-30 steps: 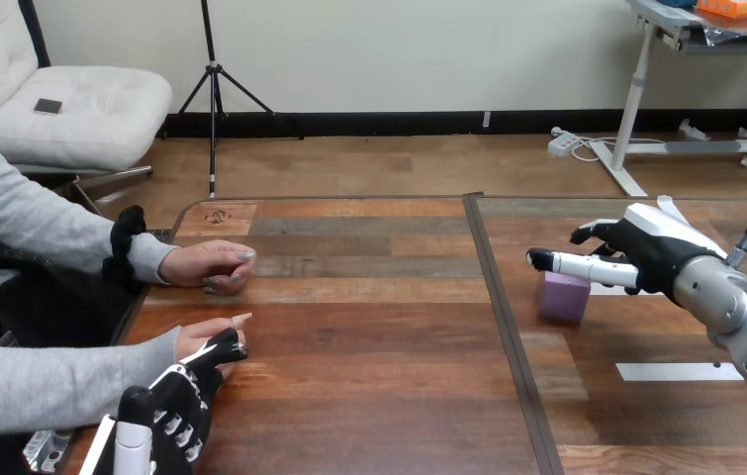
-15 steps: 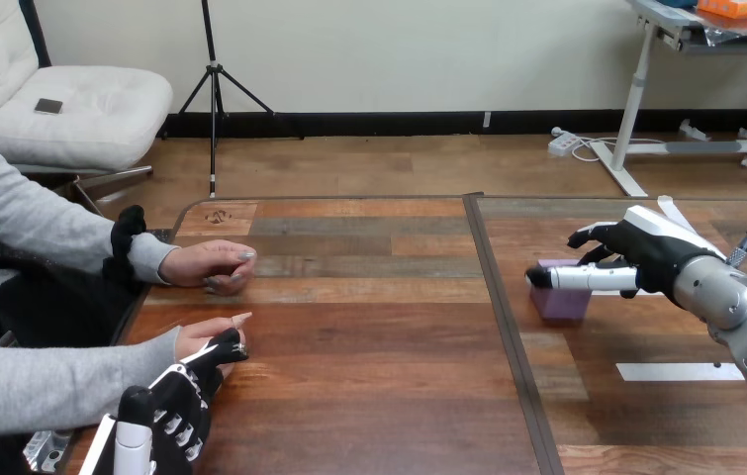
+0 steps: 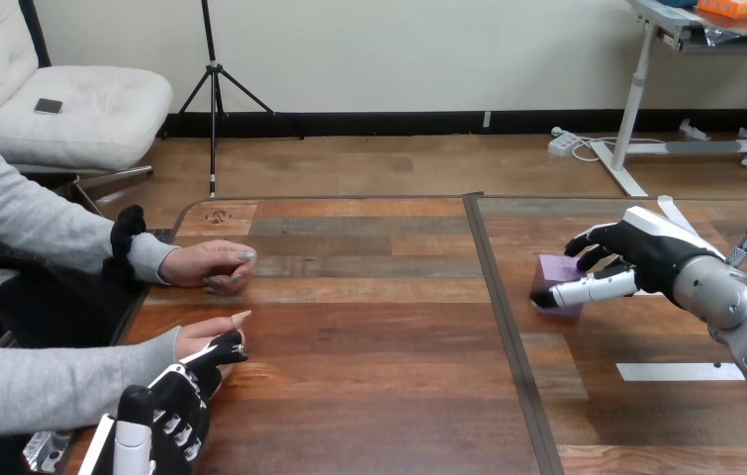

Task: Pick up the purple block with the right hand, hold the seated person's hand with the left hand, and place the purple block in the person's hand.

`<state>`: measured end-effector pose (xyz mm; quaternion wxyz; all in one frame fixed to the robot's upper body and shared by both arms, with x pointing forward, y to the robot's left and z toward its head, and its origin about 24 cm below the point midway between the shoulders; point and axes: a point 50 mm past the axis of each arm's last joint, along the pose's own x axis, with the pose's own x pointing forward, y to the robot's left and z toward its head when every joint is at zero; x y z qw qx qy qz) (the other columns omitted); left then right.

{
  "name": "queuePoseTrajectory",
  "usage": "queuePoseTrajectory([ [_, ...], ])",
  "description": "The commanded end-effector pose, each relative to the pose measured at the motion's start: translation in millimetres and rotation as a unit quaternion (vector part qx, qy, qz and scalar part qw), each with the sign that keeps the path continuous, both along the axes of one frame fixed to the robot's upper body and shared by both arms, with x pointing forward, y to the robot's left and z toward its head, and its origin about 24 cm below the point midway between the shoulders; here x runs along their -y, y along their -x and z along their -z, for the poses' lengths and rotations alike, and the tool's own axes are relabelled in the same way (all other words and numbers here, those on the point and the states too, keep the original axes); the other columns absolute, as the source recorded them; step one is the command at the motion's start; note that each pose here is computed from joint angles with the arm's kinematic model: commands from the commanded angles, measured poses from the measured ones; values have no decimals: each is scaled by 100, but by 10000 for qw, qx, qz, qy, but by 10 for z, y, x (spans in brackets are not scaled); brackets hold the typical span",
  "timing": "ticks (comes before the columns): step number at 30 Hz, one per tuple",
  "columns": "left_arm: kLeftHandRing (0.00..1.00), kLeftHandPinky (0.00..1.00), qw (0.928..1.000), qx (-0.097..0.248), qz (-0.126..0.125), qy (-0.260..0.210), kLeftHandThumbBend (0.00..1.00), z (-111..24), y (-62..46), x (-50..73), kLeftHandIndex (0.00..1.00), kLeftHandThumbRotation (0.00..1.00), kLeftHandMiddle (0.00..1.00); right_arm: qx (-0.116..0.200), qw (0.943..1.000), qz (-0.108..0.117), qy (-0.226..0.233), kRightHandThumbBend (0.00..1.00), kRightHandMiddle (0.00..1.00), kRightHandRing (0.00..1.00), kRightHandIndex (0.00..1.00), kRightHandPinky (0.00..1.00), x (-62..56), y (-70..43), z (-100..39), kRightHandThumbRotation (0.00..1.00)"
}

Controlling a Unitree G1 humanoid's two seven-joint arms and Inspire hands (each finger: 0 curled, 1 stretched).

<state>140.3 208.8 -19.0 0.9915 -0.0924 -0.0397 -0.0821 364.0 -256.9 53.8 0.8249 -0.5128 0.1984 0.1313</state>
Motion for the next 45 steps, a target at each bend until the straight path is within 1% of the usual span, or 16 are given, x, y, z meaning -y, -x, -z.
queuePoseTrajectory([
  [1,98,100,9989,464,26,57,82,-130,-166,50,69,100,88,94,9999,-134,-17,100,74,69,76,62,-34,-46,-82,40],
  [6,99,100,9990,449,53,47,82,-131,-168,47,69,100,89,122,9998,-172,37,100,73,67,74,60,-34,-54,-103,38],
  [13,99,100,9989,472,14,52,81,-127,-174,46,69,100,90,136,9997,-186,14,100,72,66,73,59,-27,-60,-125,37],
  [16,100,100,9989,469,-4,50,81,-125,-176,46,69,100,90,151,9997,-198,3,100,72,66,73,59,-26,-61,-131,38],
  [22,99,100,9989,463,37,-27,82,-130,-183,38,69,100,90,204,9995,-242,-12,100,72,66,73,59,-21,-73,-170,41],
  [27,99,100,9988,481,23,-45,82,-128,-187,37,70,100,90,228,9995,-237,-26,100,72,65,74,59,-17,-77,-184,41],
  [34,99,100,9989,477,-8,-33,82,-123,-192,38,70,100,90,334,9990,-243,-171,100,71,64,72,57,-19,-84,-214,40],
  [41,99,100,9988,483,29,-42,82,-122,-201,34,69,100,89,442,9984,-229,-249,100,64,56,67,49,-27,-98,-245,38],
  [45,99,100,9988,480,55,-78,83,-122,-207,30,69,100,90,479,9983,-232,-239,100,60,53,63,46,-30,-106,-263,38],
])
